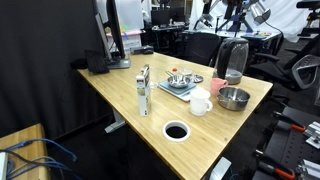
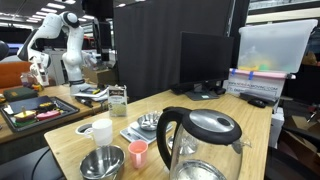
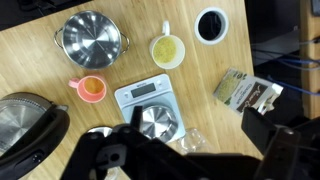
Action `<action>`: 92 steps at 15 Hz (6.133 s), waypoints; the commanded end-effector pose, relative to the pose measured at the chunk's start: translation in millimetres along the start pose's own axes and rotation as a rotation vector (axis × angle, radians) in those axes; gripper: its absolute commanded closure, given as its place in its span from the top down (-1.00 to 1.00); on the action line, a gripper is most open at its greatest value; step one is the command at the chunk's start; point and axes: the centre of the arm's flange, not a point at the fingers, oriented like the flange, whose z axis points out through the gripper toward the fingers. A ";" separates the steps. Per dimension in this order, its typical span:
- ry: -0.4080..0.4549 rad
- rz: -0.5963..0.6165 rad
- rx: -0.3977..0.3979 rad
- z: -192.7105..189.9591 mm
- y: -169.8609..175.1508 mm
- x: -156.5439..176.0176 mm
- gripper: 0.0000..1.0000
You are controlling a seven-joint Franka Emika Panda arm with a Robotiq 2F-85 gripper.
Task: Press the switch on the handle of the kettle
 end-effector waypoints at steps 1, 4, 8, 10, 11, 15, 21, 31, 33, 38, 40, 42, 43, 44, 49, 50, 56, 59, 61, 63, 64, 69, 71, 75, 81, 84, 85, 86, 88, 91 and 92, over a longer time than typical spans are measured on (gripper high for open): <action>0.061 0.195 0.016 11.7 14.6 29.2 1.00; 0.027 0.125 0.008 13.2 16.3 23.1 1.00; 0.034 0.114 0.009 9.6 11.9 19.7 1.00; 0.043 0.138 0.024 9.9 10.5 22.8 1.00; 0.043 0.157 0.030 10.7 10.9 25.7 1.00; 0.052 0.319 0.033 16.6 25.3 38.4 1.00; 0.040 0.524 0.029 30.8 48.9 48.5 1.00; 0.134 0.725 0.018 56.0 84.1 71.8 -0.35; 0.175 0.748 -0.005 59.5 93.5 75.7 -0.63; 0.247 0.739 -0.135 68.9 113.4 80.8 -1.00; 0.245 0.712 -0.167 71.1 115.0 79.0 -1.00; 0.250 0.693 -0.166 68.5 112.3 76.7 -1.00; 0.251 0.690 -0.169 68.1 111.5 76.6 -1.00; 0.257 0.690 -0.177 68.3 111.6 76.6 -1.00; 0.300 0.693 -0.285 69.5 117.3 75.6 -1.00; 0.295 0.701 -0.308 71.3 118.2 74.6 -1.00; 0.270 0.751 -0.393 86.0 128.1 69.6 -1.00; 0.277 0.761 -0.404 86.1 129.3 71.6 -1.00; 0.289 0.760 -0.407 84.7 129.5 74.1 -1.00; 0.294 0.756 -0.415 85.0 128.9 76.4 -1.00; 0.290 0.751 -0.416 86.3 128.2 77.6 -1.00; 0.291 0.719 -0.441 97.7 116.6 86.5 -1.00; 0.297 0.715 -0.449 98.8 113.8 92.6 -1.00; 0.311 0.707 -0.460 95.5 113.6 102.6 -1.00; 0.279 0.718 -0.472 99.8 118.3 96.5 -1.00; 0.276 0.720 -0.475 101.2 119.8 97.8 -1.00; 0.274 0.722 -0.476 101.7 120.1 98.1 -1.00; 0.274 0.723 -0.475 103.1 120.1 98.1 -1.00; 0.272 0.724 -0.470 107.7 120.9 97.9 -1.00; 0.256 0.737 -0.466 124.0 123.9 98.8 -1.00; 0.249 0.745 -0.465 129.1 124.4 99.0 -1.00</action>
